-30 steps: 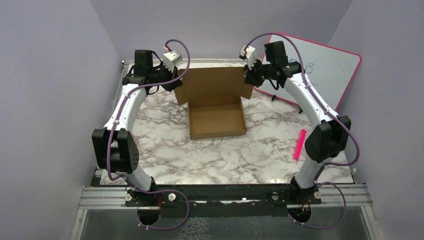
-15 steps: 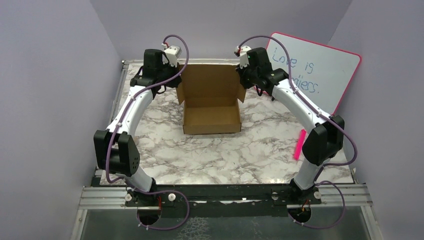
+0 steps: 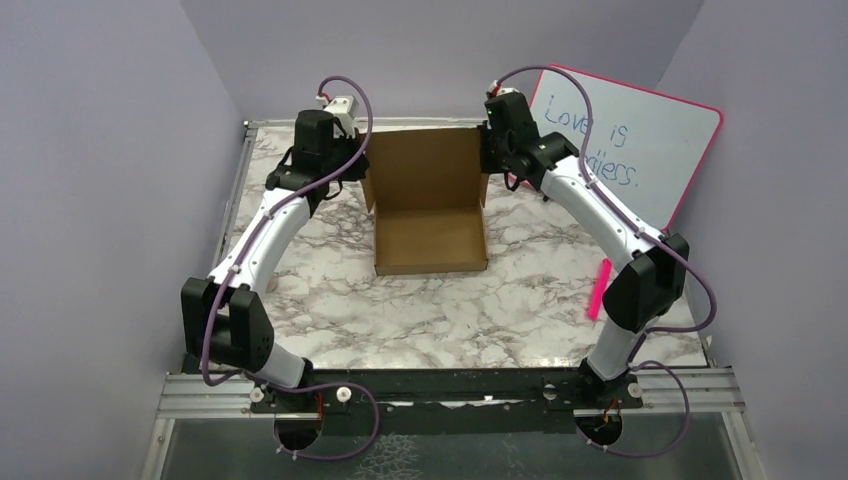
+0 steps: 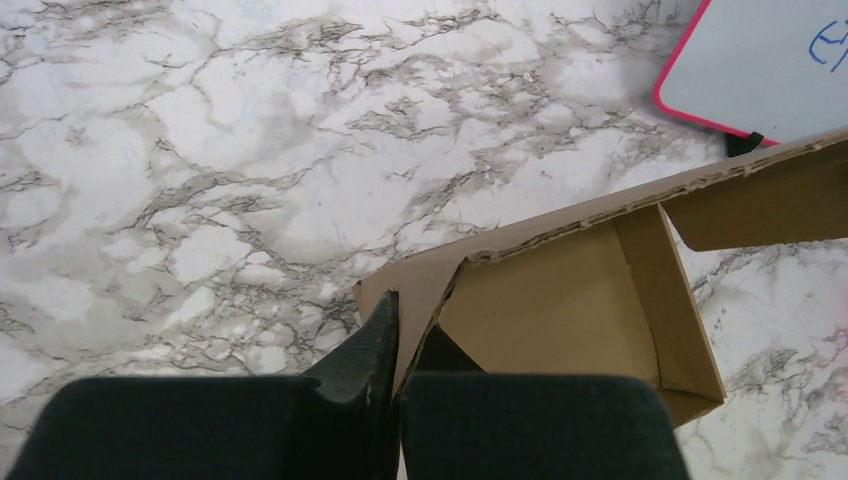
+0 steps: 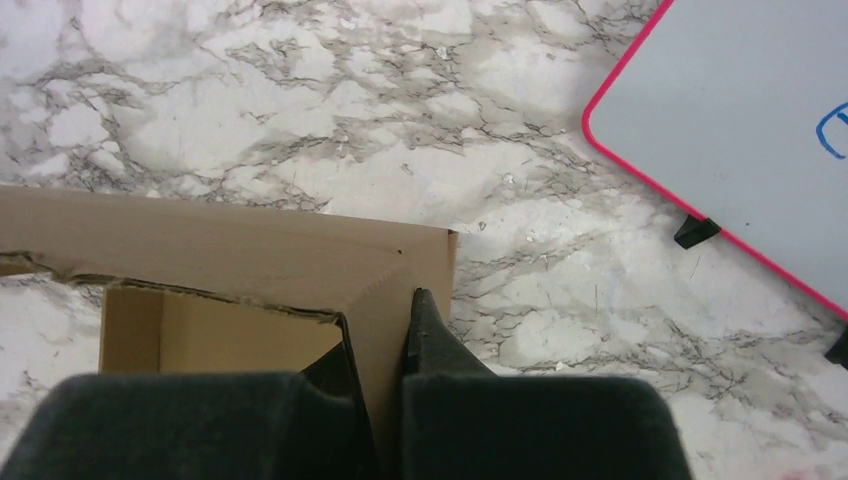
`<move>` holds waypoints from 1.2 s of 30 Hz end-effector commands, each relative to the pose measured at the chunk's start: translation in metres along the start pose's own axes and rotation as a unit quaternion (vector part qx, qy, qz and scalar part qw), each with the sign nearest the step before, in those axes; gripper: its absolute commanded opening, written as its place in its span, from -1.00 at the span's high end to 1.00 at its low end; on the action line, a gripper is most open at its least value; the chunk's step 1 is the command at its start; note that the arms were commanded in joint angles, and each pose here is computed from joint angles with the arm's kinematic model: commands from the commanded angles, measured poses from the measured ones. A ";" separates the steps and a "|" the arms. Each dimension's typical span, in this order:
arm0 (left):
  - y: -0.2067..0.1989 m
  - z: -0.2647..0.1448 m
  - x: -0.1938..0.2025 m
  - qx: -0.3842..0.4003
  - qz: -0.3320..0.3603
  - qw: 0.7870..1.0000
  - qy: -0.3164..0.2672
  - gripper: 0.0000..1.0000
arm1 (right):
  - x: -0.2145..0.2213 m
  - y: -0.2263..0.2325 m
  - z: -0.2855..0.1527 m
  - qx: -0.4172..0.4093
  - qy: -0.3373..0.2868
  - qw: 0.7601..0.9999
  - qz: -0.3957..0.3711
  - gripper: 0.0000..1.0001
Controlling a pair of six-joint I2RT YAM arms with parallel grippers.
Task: Fold the paper box
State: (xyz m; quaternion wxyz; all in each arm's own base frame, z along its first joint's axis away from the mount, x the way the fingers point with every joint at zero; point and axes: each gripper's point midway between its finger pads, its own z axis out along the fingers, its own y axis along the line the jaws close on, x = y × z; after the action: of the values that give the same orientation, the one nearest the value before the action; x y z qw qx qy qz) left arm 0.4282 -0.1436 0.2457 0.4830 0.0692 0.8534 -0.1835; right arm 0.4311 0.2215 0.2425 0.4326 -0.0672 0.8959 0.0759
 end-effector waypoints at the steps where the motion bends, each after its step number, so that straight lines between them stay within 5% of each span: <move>1: -0.022 -0.011 -0.026 0.022 -0.057 0.996 -0.065 1.00 | -0.015 0.007 -0.010 0.021 -0.027 0.996 0.080 0.98; 9: -0.016 -0.010 -0.020 -0.001 -0.069 0.995 -0.076 0.92 | -0.006 0.003 -0.007 0.040 -0.036 0.994 0.100 0.98; 25: 0.013 -0.046 -0.020 -0.039 0.039 0.996 -0.076 0.02 | -0.003 -0.005 -0.030 -0.050 -0.074 0.996 -0.029 0.06; 36: 0.030 -0.074 -0.006 -0.011 0.120 0.989 -0.091 -0.19 | 0.001 -0.020 -0.057 -0.141 -0.150 0.970 -0.126 -0.25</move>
State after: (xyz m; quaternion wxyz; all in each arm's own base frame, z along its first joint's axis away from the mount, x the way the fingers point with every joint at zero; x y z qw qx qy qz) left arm 0.3930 -0.0801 0.2652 0.5527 0.0820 0.8222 -0.1087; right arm 0.3958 0.1834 0.2446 0.4958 -0.1567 0.8460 0.1179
